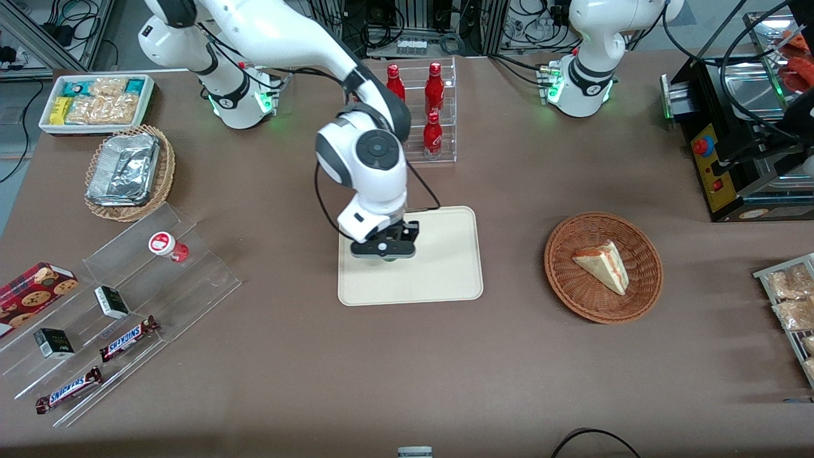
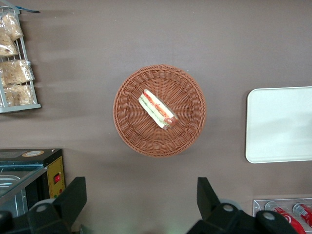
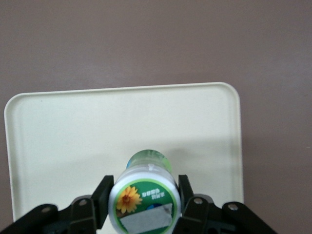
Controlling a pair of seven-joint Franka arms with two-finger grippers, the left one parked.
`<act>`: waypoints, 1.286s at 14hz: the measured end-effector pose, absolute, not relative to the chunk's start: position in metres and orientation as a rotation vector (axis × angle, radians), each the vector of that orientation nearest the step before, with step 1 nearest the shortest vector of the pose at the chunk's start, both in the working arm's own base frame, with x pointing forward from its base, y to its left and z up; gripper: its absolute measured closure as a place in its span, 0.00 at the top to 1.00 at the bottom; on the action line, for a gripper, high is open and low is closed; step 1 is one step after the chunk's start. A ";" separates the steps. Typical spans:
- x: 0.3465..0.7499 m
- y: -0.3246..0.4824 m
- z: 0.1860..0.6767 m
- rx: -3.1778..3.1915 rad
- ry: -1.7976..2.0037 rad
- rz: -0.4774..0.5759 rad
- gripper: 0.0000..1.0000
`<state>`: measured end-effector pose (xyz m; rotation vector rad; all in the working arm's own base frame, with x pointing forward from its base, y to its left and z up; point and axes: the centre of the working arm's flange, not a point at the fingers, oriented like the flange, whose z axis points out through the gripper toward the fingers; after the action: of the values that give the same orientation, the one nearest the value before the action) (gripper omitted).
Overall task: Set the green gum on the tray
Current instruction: 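Carry the gum bottle with the right gripper over the cream tray, then lower the gum bottle onto the tray and open the right gripper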
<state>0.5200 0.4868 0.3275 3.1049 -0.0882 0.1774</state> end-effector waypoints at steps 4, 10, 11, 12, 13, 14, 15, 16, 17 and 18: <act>0.506 0.509 0.285 3.095 -0.104 0.183 0.59; 0.489 0.524 0.255 3.120 -0.110 0.135 0.59; 0.486 0.525 0.251 3.118 -0.110 0.127 0.59; 0.485 0.525 0.247 3.114 -0.109 0.121 0.59; 0.484 0.525 0.243 3.110 -0.109 0.115 0.59; 0.484 0.524 0.241 3.107 -0.109 0.112 0.59; 0.484 0.524 0.240 3.106 -0.110 0.110 0.59; 0.484 0.523 0.239 3.104 -0.110 0.109 0.59; 0.484 0.523 0.239 3.105 -0.115 0.107 0.59; 0.484 0.523 0.238 3.109 -0.124 0.101 0.65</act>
<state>0.4841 0.5231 0.2385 3.1093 -0.1237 0.1013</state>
